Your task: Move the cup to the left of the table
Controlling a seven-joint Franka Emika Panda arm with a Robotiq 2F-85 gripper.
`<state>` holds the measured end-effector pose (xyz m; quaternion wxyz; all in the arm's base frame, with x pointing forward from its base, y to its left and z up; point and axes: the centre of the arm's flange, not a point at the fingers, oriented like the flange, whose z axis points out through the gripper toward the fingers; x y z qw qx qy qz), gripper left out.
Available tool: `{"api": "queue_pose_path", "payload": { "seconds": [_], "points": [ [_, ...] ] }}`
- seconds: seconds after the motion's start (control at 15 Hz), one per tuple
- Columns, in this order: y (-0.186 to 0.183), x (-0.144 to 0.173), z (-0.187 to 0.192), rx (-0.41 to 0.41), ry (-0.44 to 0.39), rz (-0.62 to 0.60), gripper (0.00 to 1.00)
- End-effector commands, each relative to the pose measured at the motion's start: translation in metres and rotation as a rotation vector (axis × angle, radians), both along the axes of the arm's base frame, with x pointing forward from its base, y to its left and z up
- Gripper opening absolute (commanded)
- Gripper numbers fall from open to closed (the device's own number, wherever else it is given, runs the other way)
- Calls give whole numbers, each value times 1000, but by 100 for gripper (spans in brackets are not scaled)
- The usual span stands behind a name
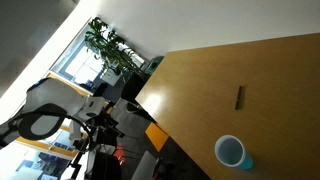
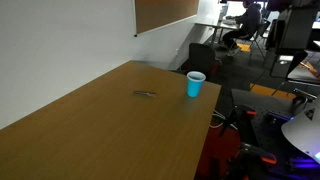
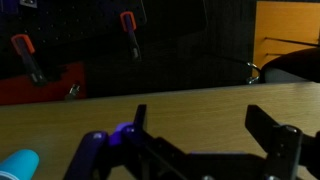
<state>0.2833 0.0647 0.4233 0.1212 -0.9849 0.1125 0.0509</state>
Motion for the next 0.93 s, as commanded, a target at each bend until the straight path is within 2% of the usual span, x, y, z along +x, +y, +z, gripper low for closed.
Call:
{"api": "queue_pose_path", "payload": {
  "seconds": [0.0, 0.47, 0.67, 0.87],
  "points": [
    [0, -1, -2, -1, 5, 0, 100],
    [0, -1, -6, -2, 16, 0, 100],
    [-9, 7, 3, -26, -50, -40, 100],
    [-33, 22, 16, -44, -123, -143, 100]
  ]
}}
